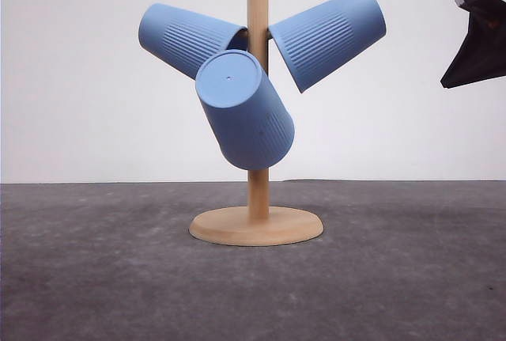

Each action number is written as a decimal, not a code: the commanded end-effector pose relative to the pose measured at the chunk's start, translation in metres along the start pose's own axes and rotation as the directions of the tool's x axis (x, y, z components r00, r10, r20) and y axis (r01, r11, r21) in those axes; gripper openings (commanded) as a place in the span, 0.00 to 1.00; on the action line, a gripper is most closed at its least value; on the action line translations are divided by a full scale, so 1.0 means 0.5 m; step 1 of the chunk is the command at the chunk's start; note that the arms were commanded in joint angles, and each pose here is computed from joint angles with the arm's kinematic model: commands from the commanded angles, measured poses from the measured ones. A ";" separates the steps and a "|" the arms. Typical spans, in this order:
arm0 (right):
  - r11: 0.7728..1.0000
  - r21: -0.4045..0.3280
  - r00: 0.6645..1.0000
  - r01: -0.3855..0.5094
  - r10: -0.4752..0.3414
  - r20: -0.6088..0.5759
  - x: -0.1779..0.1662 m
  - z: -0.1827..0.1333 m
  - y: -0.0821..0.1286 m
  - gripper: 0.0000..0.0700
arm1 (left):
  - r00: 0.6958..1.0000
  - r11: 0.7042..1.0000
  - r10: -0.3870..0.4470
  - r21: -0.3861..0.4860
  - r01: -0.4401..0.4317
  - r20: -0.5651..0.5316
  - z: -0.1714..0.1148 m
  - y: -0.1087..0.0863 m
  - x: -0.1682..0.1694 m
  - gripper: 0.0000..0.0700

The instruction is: Place three cups

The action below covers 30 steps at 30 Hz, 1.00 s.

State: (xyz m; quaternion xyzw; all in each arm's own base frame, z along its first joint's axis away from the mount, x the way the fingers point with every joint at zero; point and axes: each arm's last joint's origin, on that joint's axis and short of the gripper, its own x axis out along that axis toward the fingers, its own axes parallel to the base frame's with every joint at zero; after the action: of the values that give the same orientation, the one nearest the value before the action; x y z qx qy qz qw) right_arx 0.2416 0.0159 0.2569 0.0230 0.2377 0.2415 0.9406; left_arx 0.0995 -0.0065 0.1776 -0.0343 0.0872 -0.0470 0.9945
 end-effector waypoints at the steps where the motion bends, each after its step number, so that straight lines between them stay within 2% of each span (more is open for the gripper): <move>1: 1.000 -0.008 1.000 0.002 -0.002 0.006 0.002 0.003 -0.002 0.02 | 1.000 1.000 0.013 -0.006 -0.013 0.026 -0.013 0.002 0.000 0.00; 5: 1.000 -0.008 1.000 0.002 -0.002 0.006 0.002 0.003 -0.002 0.02 | 0.998 0.999 0.047 -0.001 -0.047 0.043 -0.046 0.006 0.000 0.00; 8: 1.000 -0.008 1.000 0.002 -0.002 0.007 0.002 0.003 -0.002 0.02 | 0.997 0.997 0.075 -0.004 -0.075 0.025 -0.051 0.008 0.001 0.00; 30: 1.000 -0.020 1.000 0.006 -0.006 0.007 0.000 0.004 -0.001 0.02 | 0.997 0.997 0.077 -0.007 -0.077 0.020 -0.052 0.008 0.002 0.00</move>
State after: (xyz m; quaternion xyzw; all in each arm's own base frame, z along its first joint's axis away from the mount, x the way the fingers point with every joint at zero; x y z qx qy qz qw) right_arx 0.2414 0.0158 0.2569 0.0213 0.2377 0.2400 0.9410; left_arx 0.0954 -0.0041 0.1557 -0.0327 0.0753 -0.0091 0.9966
